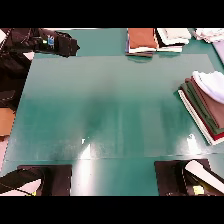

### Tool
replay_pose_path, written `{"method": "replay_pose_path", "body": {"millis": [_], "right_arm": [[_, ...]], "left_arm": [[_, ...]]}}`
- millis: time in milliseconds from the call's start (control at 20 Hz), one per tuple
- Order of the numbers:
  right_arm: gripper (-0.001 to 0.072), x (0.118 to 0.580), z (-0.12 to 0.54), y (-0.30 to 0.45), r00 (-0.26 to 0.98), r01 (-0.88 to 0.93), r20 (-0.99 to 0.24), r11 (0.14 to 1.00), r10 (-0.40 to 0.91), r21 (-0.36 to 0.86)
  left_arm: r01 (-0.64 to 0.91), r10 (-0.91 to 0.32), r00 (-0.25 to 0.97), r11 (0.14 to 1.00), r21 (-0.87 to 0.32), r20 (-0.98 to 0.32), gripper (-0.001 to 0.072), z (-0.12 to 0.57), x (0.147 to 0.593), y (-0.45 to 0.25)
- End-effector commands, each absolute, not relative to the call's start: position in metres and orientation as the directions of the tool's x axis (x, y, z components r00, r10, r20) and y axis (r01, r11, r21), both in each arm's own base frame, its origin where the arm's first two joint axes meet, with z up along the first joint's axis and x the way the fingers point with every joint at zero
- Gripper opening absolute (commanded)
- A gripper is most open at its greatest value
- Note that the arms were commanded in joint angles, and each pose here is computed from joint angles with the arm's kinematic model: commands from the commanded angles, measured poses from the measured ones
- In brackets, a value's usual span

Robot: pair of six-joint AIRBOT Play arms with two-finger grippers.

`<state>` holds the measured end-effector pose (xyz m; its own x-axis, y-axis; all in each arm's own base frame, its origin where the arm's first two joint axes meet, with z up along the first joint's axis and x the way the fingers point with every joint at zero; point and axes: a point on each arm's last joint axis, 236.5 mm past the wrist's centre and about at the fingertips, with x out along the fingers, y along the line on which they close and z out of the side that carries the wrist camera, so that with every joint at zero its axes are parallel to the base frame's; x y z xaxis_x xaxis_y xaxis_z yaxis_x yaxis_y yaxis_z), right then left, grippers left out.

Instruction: Fold the shirts.

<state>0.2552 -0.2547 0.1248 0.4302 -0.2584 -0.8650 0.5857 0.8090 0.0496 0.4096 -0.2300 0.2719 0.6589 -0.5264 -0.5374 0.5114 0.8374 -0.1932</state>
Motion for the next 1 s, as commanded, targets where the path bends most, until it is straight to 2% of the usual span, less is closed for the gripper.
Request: {"method": "replay_pose_path", "body": {"millis": [0, 50, 200, 350, 500, 650, 750, 900, 950], "right_arm": [[0.0536, 0.175, 0.066, -0.258, 0.219, 0.669, -0.932, 0.74, -0.29, -0.073], [0.0642, 0.164, 0.063, -0.26, 0.205, 0.691, -0.933, 0.719, -0.296, -0.076], [0.0653, 0.162, 0.085, -0.27, 0.266, 0.738, -0.899, 0.674, -0.347, -0.042], [0.0651, 0.235, 0.148, -0.254, 0.549, 0.657, -0.768, 0.738, -0.331, 0.152], [0.0651, 0.324, 0.211, -0.176, 0.792, 0.386, -0.595, 0.867, -0.137, 0.314], [0.0643, 0.377, 0.24, -0.069, 0.857, 0.085, -0.508, 0.947, 0.09, 0.311], [0.0522, 0.394, 0.247, 0.002, 0.852, -0.095, -0.469, 0.95, 0.233, 0.298], [0.0493, 0.405, 0.244, 0.093, 0.798, -0.296, -0.443, 0.906, 0.409, 0.302], [0.0389, 0.404, 0.238, 0.119, 0.769, -0.348, -0.447, 0.886, 0.457, 0.306]], "left_arm": [[0.514, -0.525, 0.653, 0.836, -0.189, -0.545, 0.0028, 0.27, 0.408, -0.23], [0.514, -0.525, 0.653, 0.836, -0.189, -0.545, 0.0029, 0.27, 0.408, -0.23], [0.514, -0.525, 0.654, 0.836, -0.19, -0.545, 0.0029, 0.27, 0.409, -0.23], [0.514, -0.525, 0.654, 0.836, -0.19, -0.544, 0.0029, 0.27, 0.409, -0.23], [0.513, -0.526, 0.657, 0.837, -0.19, -0.54, 0.0029, 0.271, 0.409, -0.23], [0.513, -0.525, 0.657, 0.837, -0.189, -0.54, 0.0029, 0.271, 0.409, -0.23], [0.513, -0.525, 0.658, 0.837, -0.189, -0.541, 0.0029, 0.271, 0.409, -0.23], [0.513, -0.526, 0.659, 0.837, -0.189, -0.537, 0.0029, 0.272, 0.41, -0.23], [0.513, -0.527, 0.664, 0.837, -0.189, -0.531, 0.0029, 0.273, 0.411, -0.23]]}}
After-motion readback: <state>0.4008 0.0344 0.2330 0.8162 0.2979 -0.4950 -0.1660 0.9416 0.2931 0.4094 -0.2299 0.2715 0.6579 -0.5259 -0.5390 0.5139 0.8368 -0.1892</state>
